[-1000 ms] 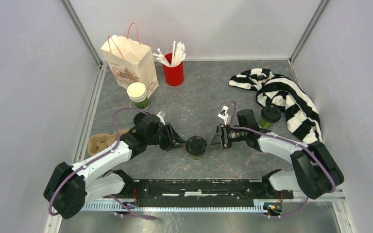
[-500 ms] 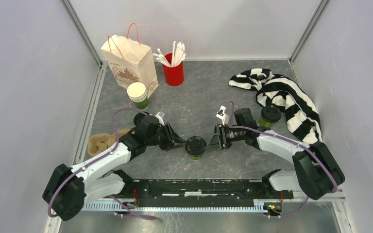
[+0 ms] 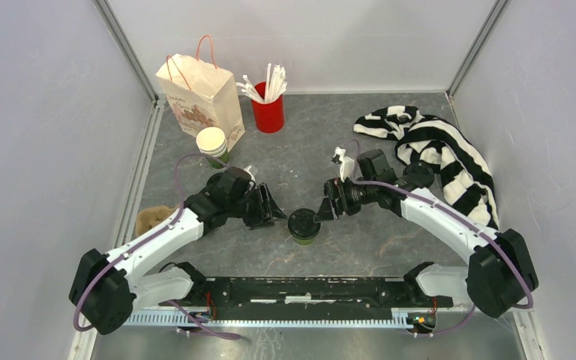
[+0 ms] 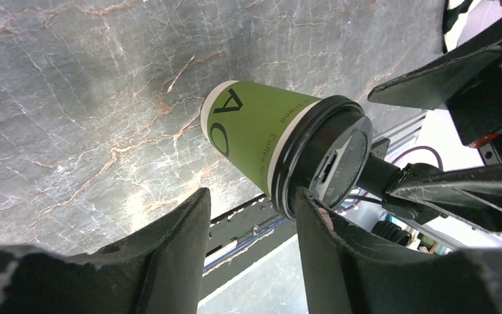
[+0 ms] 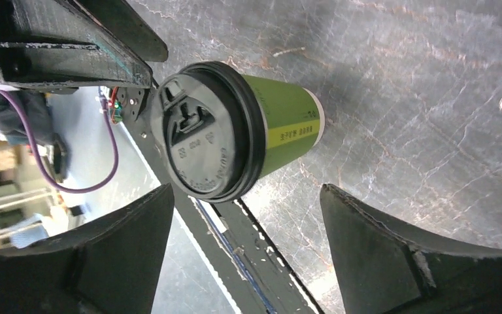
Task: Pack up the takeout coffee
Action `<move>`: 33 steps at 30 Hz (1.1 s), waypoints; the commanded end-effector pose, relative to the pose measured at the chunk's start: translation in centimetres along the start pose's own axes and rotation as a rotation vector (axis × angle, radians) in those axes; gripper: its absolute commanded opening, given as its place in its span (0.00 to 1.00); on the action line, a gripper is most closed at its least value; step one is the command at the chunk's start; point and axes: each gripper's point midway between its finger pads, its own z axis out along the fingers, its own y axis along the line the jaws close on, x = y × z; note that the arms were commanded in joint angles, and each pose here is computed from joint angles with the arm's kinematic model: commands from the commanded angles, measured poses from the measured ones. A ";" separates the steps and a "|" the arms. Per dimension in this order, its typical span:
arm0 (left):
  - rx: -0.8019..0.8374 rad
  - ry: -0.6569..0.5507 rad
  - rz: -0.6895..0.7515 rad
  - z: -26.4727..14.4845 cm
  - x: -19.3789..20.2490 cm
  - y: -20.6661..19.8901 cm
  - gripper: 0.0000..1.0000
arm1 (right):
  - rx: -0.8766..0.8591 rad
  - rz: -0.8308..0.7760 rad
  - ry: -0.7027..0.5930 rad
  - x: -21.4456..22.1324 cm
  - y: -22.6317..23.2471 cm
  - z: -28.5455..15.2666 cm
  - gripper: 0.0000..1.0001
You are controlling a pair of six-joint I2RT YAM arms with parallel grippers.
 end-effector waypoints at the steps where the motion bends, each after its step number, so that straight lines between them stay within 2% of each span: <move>1: 0.001 -0.056 0.094 -2.1 -1.3 -1.5 0.61 | 0.093 -0.157 0.004 -1.6 1.2 -1.1 0.93; 3: -0.003 -0.076 0.102 -2.9 -1.7 -1.9 0.67 | 0.174 -0.231 0.019 -2.4 1.5 -1.1 0.98; 9: -0.004 -0.195 0.128 -6.7 -3.4 -3.4 0.82 | 0.432 -0.392 0.121 -3.8 1.8 -0.5 0.98; 11: -0.004 -0.236 0.131 -7.9 -3.8 -3.6 0.84 | 0.468 -0.433 0.145 -3.9 2.5 0.1 0.98; 16: -0.029 -0.299 0.137 -9.7 -4.3 -3.1 0.87 | 0.514 -0.521 0.176 -3.6 3.9 1.6 0.98; 33: -0.015 -0.294 0.106 -10.0 -3.6 -2.8 0.88 | 0.488 -0.577 0.230 -1.3 5.5 4.4 0.98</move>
